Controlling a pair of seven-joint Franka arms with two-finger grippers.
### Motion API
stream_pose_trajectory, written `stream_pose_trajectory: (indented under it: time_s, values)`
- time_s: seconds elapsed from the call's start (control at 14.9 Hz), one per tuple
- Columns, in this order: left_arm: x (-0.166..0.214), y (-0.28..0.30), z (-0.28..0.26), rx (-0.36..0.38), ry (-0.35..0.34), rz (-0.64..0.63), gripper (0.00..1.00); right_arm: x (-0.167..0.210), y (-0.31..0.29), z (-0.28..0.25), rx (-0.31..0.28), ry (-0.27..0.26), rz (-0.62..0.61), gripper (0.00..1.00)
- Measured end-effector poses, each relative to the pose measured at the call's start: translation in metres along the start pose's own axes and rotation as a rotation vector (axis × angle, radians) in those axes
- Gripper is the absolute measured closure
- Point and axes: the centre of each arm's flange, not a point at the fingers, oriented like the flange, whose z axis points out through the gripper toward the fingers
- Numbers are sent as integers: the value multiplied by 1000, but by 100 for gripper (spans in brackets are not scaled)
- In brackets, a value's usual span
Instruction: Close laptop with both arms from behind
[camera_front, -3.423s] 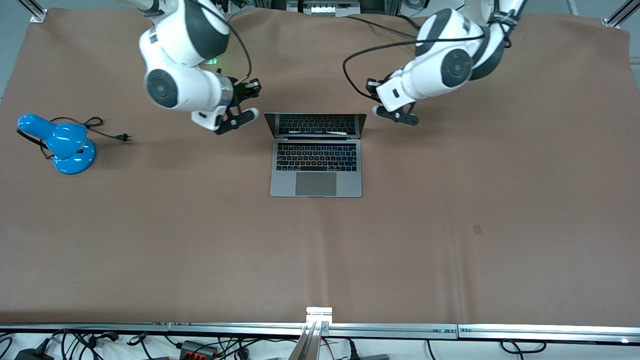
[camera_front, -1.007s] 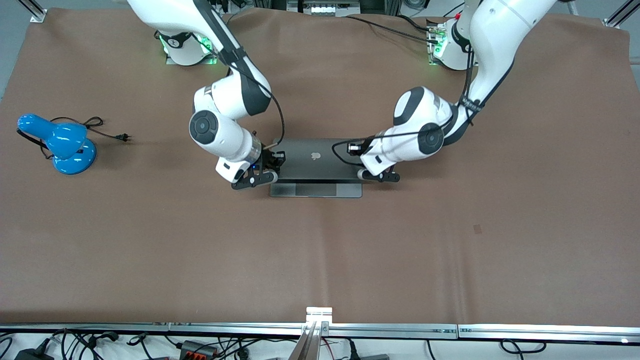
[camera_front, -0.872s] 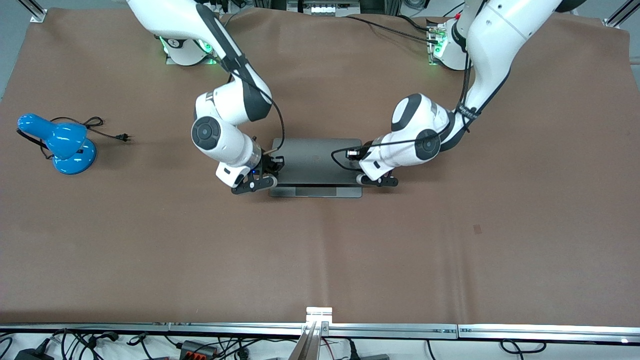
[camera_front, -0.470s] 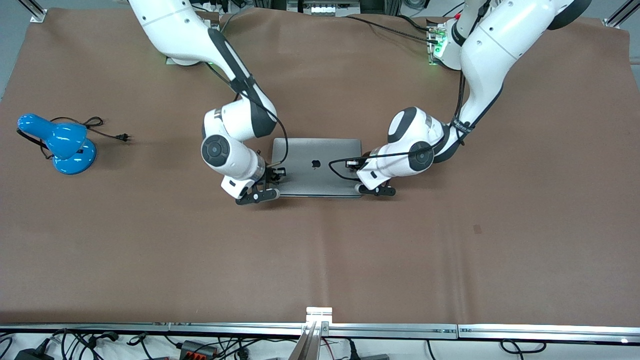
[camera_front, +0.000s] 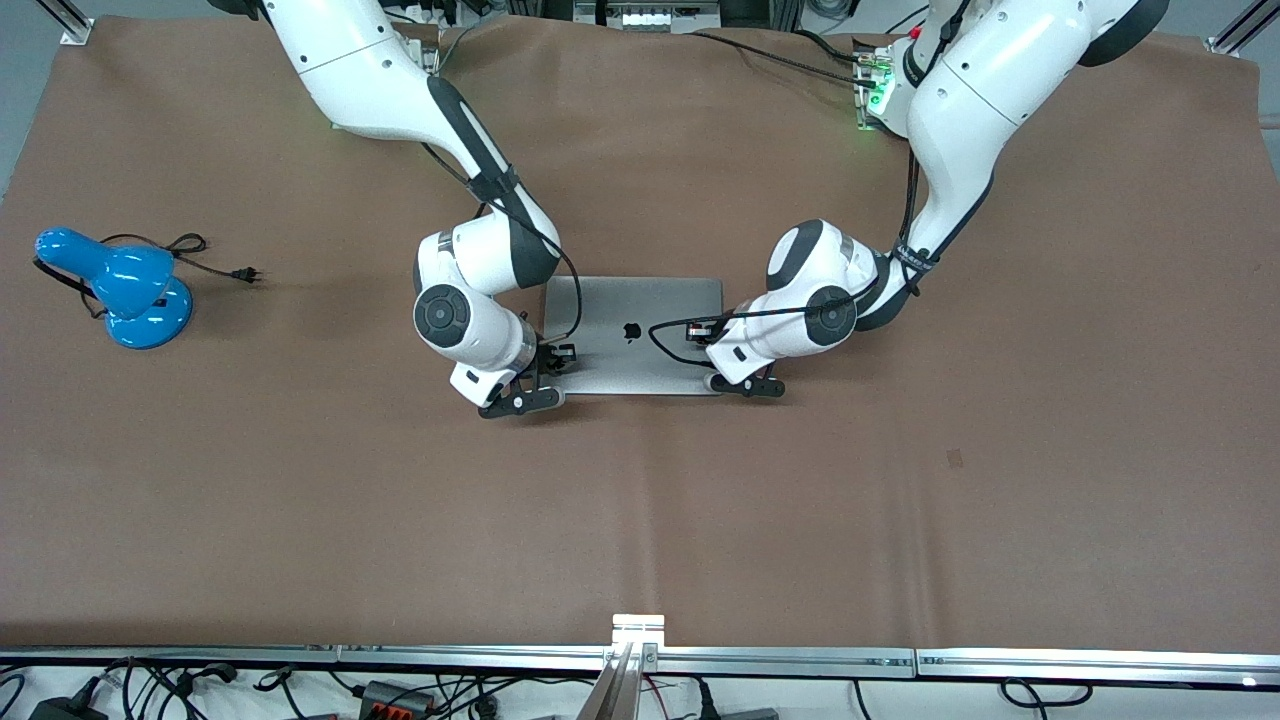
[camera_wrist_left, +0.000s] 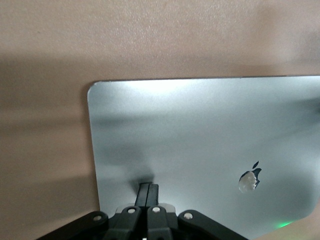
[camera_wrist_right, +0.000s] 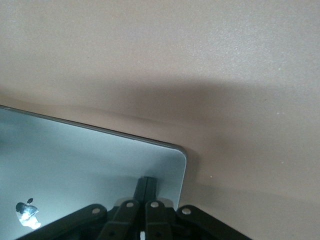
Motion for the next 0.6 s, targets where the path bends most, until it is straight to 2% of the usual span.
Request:
stream_pose_trajectory:
  time_s: [0.13,0.27,0.47,0.6]
  values:
    - [3,0,-6,17,8,19,99,4,0,-5,-1,13,-2,99]
    - [4,5,-28,43,0,38,99,16,6,-22,-14,50,-4,99]
    - [5,-3,-106,89,-11,23,99,31,20,-70,-43,85,-5,99]
    - [1,-26,-176,132,-5,-17,99,33,34,-113,-58,82,6,99]
